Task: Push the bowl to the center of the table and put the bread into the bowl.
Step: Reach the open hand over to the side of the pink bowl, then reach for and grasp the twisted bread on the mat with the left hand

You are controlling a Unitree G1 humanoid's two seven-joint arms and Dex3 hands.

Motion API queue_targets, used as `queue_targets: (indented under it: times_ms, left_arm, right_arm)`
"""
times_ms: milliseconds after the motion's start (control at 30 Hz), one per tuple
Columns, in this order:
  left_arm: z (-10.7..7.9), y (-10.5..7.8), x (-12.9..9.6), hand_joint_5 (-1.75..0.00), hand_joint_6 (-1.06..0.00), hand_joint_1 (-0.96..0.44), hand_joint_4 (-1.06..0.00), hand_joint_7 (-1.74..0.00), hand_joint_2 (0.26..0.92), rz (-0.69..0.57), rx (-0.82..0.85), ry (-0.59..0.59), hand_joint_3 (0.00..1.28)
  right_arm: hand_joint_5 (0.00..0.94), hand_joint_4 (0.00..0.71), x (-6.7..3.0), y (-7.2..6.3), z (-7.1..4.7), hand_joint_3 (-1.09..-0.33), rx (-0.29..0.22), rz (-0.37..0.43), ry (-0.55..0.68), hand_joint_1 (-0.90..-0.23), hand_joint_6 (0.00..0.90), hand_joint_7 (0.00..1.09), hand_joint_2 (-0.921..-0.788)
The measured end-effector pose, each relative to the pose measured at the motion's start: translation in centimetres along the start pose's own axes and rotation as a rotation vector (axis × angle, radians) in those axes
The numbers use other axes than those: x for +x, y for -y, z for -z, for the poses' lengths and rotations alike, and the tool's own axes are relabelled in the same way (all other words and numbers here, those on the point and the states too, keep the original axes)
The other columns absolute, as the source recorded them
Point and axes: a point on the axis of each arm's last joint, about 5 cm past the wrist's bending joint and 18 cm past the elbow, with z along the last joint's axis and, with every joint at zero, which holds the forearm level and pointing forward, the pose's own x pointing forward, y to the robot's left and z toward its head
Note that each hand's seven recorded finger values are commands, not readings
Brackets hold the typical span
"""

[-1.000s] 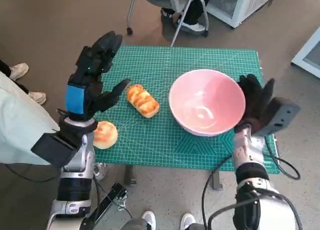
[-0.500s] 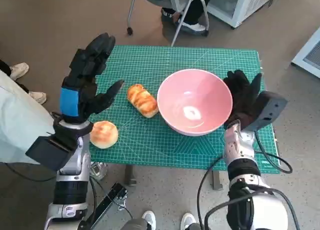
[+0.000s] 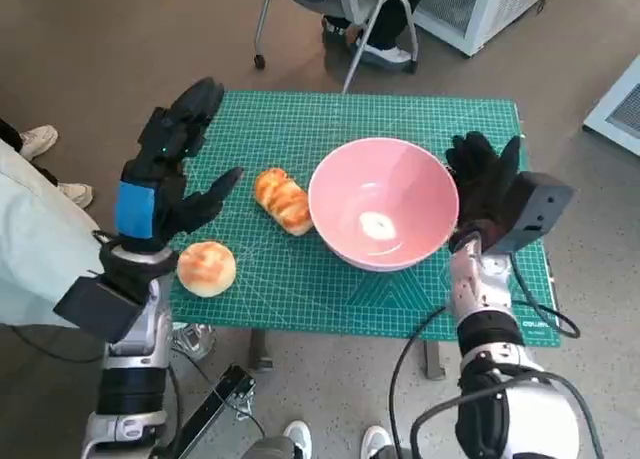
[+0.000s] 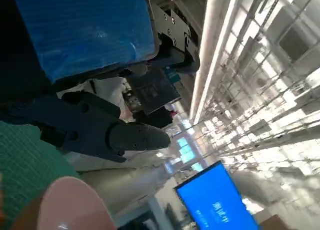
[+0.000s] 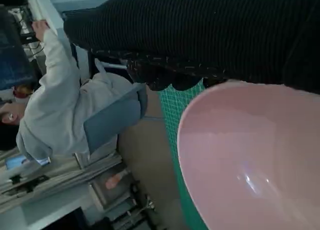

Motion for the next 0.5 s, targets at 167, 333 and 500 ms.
queue_targets:
  times_ms: [167, 333, 500]
  left_arm:
    - [0.0, -1.7, 0.4, 0.0, -0.36, -0.42, -0.43, -0.28, 0.921, 0.112, 0.151, -0.079, 0.16]
    - [-0.1, -3.0, 1.5, 0.0, -0.35, -0.42, -0.42, -0.27, 0.921, 0.221, 0.264, -0.135, 0.1]
    - [-0.3, -3.7, 3.3, 0.0, -0.33, -0.4, -0.39, -0.25, 0.915, 0.313, 0.353, -0.159, 0.04]
  right_arm:
    - [0.005, 0.297, 0.5, 0.2, -1.9, -0.864, -0.092, -0.059, 0.17, -0.564, 0.126, 0.7, -0.921]
    - [0.024, 0.343, 0.71, 0.1, -3.9, -0.835, -0.154, -0.19, 0.377, -0.592, 0.139, 0.7, -0.921]
    - [0.031, 0.368, 0.51, -0.5, -5.5, -0.8, -0.188, -0.363, 0.583, -0.622, 0.142, 0.69, -0.921]
